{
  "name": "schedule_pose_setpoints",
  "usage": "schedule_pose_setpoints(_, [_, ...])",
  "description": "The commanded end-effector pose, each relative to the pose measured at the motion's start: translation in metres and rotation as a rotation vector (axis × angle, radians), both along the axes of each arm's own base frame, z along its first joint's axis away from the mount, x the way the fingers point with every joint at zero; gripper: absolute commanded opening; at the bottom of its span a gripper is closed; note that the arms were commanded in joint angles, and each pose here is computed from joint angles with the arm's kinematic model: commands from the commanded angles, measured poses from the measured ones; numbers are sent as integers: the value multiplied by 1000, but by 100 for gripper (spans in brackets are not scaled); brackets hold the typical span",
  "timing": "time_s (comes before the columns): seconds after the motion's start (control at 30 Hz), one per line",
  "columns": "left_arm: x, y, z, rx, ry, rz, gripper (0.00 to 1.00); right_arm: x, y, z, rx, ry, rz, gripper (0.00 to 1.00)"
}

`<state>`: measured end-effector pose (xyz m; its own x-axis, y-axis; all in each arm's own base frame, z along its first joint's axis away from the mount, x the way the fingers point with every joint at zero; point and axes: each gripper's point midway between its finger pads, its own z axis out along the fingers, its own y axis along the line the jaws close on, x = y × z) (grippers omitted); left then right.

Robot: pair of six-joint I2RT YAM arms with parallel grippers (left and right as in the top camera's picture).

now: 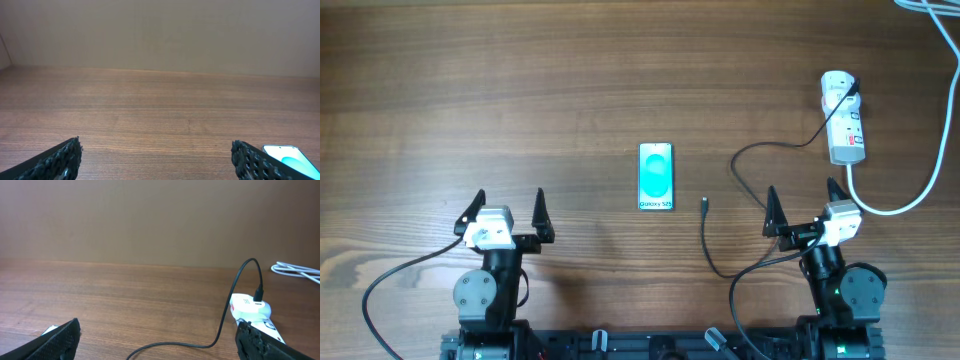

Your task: Plug charger to phone and switch on socket

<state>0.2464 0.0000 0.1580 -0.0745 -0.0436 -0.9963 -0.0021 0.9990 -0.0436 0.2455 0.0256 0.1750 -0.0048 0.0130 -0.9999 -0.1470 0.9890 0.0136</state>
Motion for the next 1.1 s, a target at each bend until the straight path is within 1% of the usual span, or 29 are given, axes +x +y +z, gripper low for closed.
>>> schedule_pose_setpoints(0.0, [0, 2, -1, -2, 0, 11, 100, 0, -3, 0, -12, -3, -17, 100])
schedule_pose_setpoints(0.13, [0, 6, 1, -3, -8, 33, 100, 0, -3, 0, -13, -3, -17, 100])
schedule_pose_setpoints(0.17, [0, -5, 1, -49, -10, -26, 100, 0, -3, 0, -12, -3, -17, 100])
schedule_pose_setpoints(0.23, [-5, -43, 5, -191, -1, -241, 100, 0, -3, 0, -13, -4, -17, 100])
schedule_pose_setpoints(0.37, [-28, -95, 15, -373, 43, -566, 100, 0, -3, 0, -13, -3, -17, 100])
schedule_pose_setpoints(0.4, [-37, -107, 22, -404, 43, -655, 100, 0, -3, 0, -13, -4, -17, 100])
schedule_pose_setpoints(0.43, [-46, -117, 30, -406, 28, -733, 100, 0, -3, 0, -13, -3, -17, 100])
schedule_pose_setpoints(0.5, [-58, -127, 47, -370, -36, -831, 100, 0, -3, 0, -12, -3, -17, 100])
schedule_pose_setpoints(0.57, [-68, -128, 79, -327, -184, -875, 100, 0, -3, 0, -13, -3, -17, 100])
schedule_pose_setpoints(0.63, [-78, -124, 114, -310, -340, -875, 100, 0, -3, 0, -13, -3, -17, 100])
schedule_pose_setpoints(0.7, [-85, -110, 154, -302, -498, -803, 100, 0, -3, 0, -13, -3, -17, 100])
schedule_pose_setpoints(0.77, [-83, -96, 180, -331, -547, -710, 100, 0, -3, 0, -13, -3, -17, 100])
schedule_pose_setpoints(0.83, [-79, -87, 198, -346, -523, -638, 100, 0, -3, 0, -13, -3, -17, 99])
schedule_pose_setpoints(0.9, [-73, -86, 216, -341, -424, -605, 100, 0, -3, 0, -13, -3, -17, 100])
schedule_pose_setpoints(0.97, [-63, -87, 226, -350, -277, -570, 100, 0, -3, 0, -12, -3, -17, 100])
schedule_pose_setpoints(1.07, [-43, -88, 220, -334, 57, -511, 100, 0, -3, 0, -12, -3, -17, 100])
